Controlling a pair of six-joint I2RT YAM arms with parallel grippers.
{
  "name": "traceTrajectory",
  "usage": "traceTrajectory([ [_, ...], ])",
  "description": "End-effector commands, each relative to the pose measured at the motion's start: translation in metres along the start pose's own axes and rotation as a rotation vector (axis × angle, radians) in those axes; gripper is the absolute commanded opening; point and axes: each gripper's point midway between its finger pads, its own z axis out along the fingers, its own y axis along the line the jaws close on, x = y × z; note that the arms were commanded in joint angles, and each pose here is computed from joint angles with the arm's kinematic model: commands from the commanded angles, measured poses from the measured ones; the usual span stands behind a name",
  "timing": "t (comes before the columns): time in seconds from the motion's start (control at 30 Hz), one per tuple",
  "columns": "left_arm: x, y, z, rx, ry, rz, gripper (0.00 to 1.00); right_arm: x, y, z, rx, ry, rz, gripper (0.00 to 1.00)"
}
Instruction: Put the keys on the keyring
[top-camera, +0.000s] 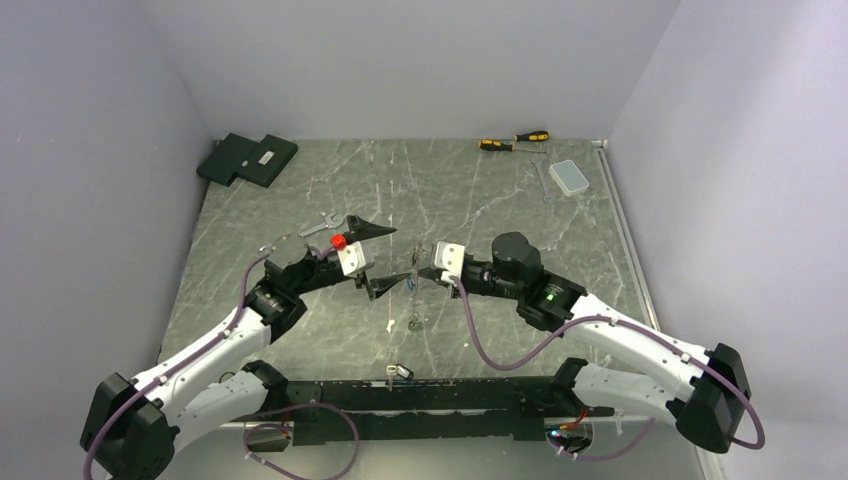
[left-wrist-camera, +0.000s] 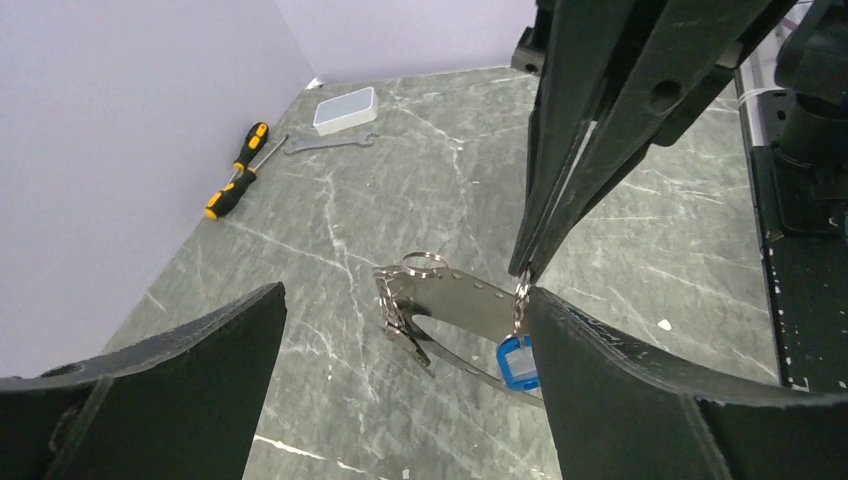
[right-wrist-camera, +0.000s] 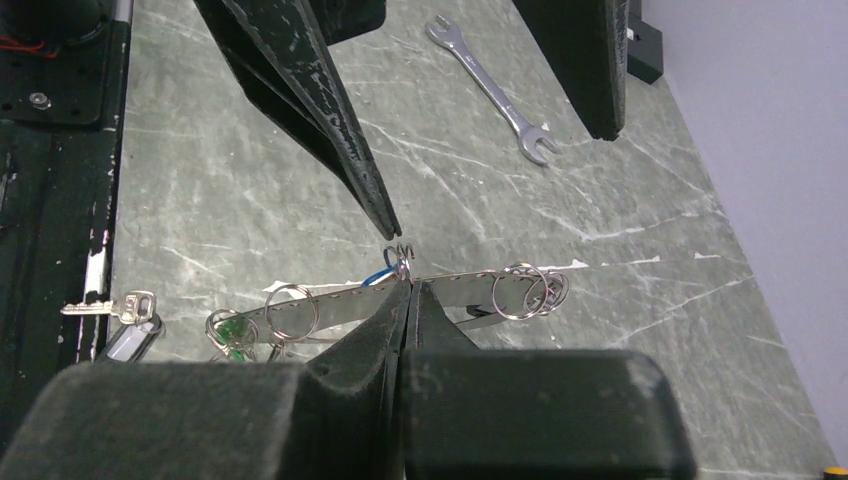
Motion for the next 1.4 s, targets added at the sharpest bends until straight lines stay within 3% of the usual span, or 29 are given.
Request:
traceTrajectory([
  [0.0,-0.009,0.015,0.0,-0.07,-0.025,0.017,0.93,-0.034,-0.015,-0.006,0.058,-0.113,-0.04,0.0],
  [0.17,-0.005,0.007,0.003,-0.009,-0.009,0.022,0.81,-0.037,-0.015,-0.007,0.063,-0.128,-0.04,0.0],
  [0.77,0.002,-0.012,0.011,0.126,-0.019,0.011,0.69,-0.052,-0.012,-0.012,0.064,-0.199,-0.03,0.0],
  [0.93,0.003,-0.014,0.008,0.139,-0.007,0.042,0.68,-0.05,-0.014,-0.013,0.072,-0.191,-0.033,0.0],
  [1.17,0.014,0.008,-0.002,0.019,0.096,0.115,0.69,-0.044,-0.014,-0.013,0.079,-0.157,-0.033,0.0],
  [1.37,0.009,0.005,-0.005,0.035,0.085,0.124,0.67,-0.044,-0.014,-0.013,0.081,-0.154,-0.038,0.0],
])
